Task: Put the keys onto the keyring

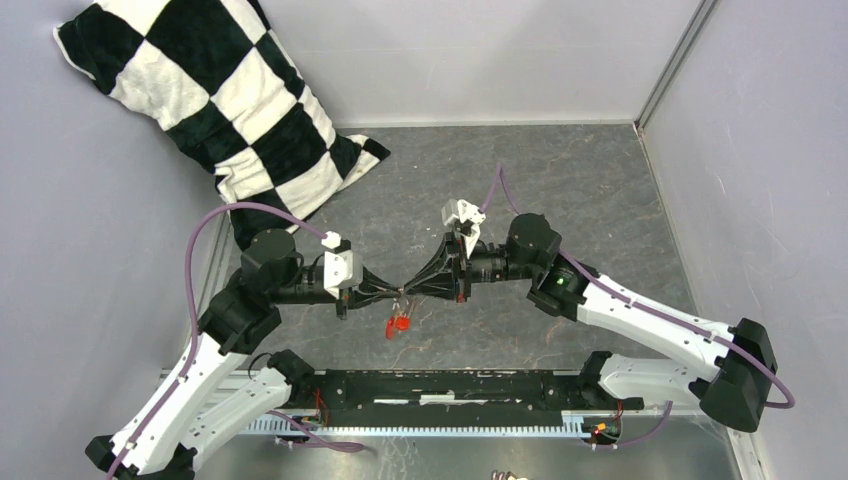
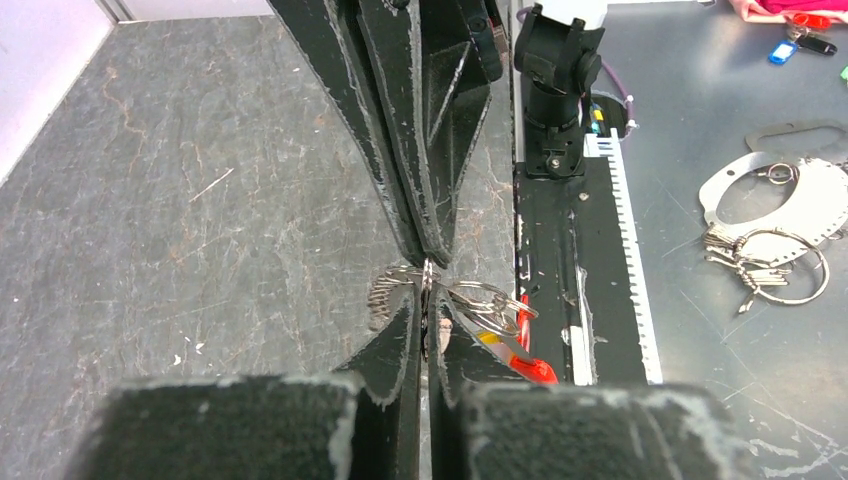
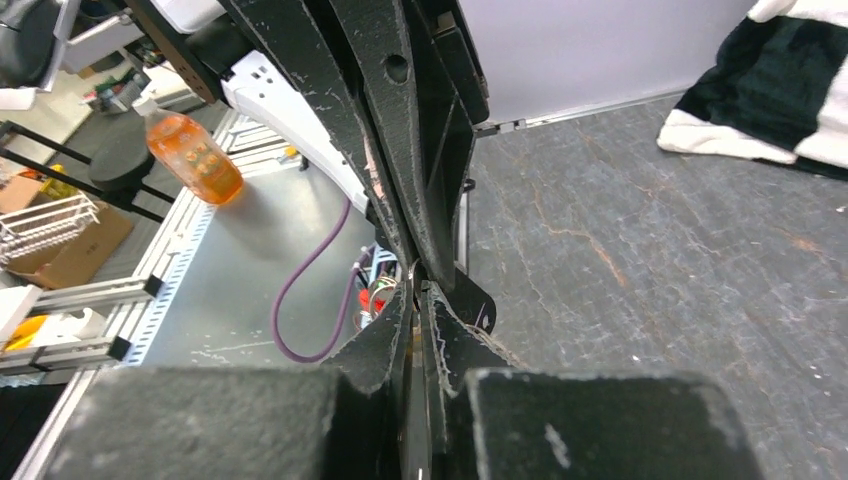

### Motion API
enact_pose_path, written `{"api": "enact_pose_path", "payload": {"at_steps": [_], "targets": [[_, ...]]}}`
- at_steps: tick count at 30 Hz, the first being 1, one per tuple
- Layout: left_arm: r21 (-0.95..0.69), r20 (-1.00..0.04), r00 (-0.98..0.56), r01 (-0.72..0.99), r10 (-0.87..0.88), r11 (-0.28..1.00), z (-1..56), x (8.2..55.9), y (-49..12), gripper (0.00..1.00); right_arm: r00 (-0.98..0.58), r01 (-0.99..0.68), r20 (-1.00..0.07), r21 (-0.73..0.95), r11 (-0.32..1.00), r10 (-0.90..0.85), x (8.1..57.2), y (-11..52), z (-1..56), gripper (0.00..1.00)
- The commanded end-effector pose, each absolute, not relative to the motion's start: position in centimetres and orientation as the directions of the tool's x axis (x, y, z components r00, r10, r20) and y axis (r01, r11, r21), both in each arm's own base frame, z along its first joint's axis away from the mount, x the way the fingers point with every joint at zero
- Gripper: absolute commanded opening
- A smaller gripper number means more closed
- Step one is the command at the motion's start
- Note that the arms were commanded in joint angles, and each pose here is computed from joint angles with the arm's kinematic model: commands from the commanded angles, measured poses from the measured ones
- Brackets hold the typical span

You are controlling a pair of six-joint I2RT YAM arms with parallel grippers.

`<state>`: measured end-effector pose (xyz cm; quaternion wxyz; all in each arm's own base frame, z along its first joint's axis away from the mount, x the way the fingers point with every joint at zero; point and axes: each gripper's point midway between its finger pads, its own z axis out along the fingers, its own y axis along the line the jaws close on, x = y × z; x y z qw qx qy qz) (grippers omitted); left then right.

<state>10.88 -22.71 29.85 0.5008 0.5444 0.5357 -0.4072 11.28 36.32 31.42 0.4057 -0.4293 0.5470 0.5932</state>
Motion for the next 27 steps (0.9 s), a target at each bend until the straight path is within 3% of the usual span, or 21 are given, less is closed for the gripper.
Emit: {"api": "enact_pose_path", "payload": {"at_steps": [1, 6, 9, 16, 27], "targets": [[0.153, -0.977, 0.138, 0.984, 0.161, 0.087, 31.3, 11.0, -22.5, 0.02, -0.191, -0.981, -0.981, 0.192, -0.010, -0.006, 12.6, 35.9, 33.7, 0.15], [0.173, -0.969, 0.146, 0.977, 0.200, 0.126, 30.7, 12.0, -22.2, 0.02, -0.103, -0.994, -0.978, 0.093, 0.063, -0.184, 14.4, 35.4, 33.4, 0.24], [0.186, -0.964, 0.151, 0.972, 0.220, 0.146, 30.5, 12.5, -22.1, 0.02, -0.069, -0.997, -0.965, 0.060, 0.043, -0.254, 14.3, 35.2, 33.0, 0.38], [0.177, -0.964, 0.142, 0.973, 0.224, 0.146, 30.6, 12.8, -22.3, 0.02, 0.005, -1.000, -0.940, -0.004, -0.004, -0.341, 13.9, 35.4, 32.1, 0.44], [0.162, -0.967, 0.135, 0.980, 0.218, 0.115, 30.7, 12.3, -22.5, 0.02, 0.064, -0.997, -0.947, -0.050, -0.051, -0.315, 13.1, 36.7, 32.6, 0.41]]}}
